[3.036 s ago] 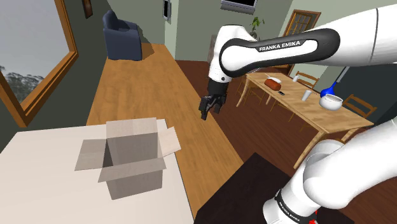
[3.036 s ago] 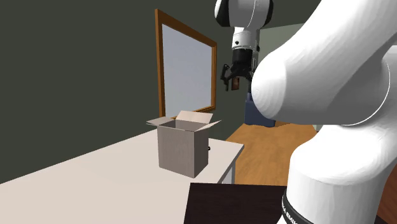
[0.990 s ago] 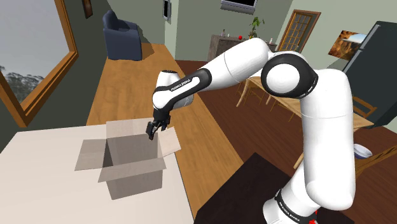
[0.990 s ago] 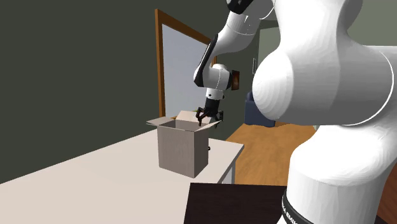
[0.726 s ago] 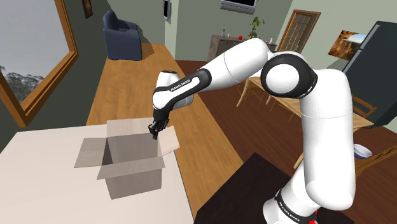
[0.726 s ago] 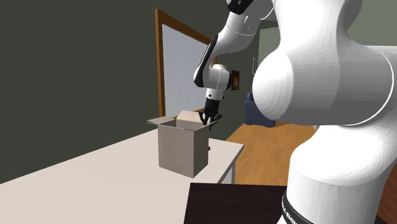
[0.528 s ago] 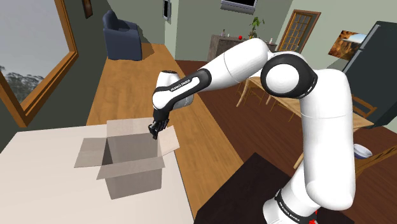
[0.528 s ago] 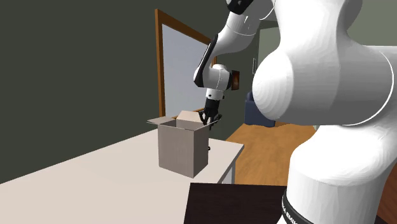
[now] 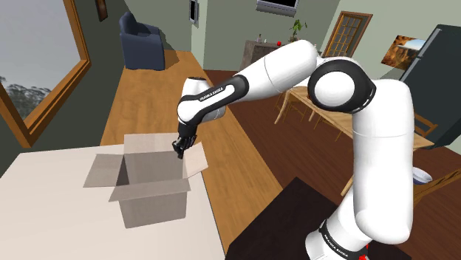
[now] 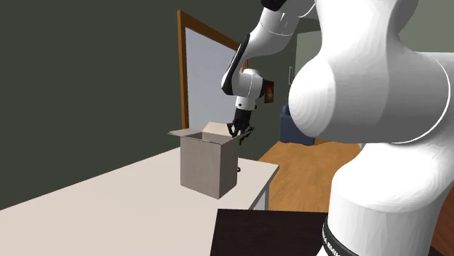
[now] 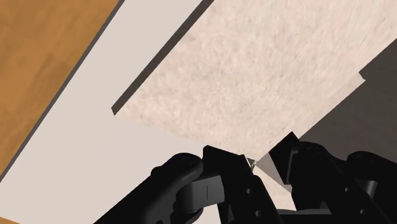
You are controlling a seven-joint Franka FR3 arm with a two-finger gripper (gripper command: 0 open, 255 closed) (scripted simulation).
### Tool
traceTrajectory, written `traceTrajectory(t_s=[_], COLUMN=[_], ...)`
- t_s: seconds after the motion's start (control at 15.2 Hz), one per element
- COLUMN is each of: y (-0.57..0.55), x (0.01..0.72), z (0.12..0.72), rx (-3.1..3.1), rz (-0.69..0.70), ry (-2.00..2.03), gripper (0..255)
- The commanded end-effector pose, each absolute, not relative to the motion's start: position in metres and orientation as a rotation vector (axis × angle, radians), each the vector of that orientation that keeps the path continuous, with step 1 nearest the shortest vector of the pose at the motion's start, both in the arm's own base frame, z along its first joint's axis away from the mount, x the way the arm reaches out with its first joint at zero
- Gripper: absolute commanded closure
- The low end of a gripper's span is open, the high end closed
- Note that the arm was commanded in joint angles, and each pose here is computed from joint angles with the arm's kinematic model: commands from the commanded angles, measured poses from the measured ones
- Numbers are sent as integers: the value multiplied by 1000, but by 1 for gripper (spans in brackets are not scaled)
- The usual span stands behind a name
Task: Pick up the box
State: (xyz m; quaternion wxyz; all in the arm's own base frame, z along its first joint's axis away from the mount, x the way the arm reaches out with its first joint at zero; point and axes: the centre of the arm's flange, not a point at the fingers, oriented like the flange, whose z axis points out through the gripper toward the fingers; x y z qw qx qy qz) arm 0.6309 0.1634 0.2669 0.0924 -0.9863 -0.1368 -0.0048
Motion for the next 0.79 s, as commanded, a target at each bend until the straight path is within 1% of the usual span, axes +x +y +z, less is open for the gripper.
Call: traceTrajectory(t_s=[0.0,0.59,0.73], y=[164,164,164], x=[632,632,632], z=[278,325,326], rx=[-2928,-2928,-2928], rz=[-15,-15,-15], ry=[-406,-406,-406], gripper=[255,255,255])
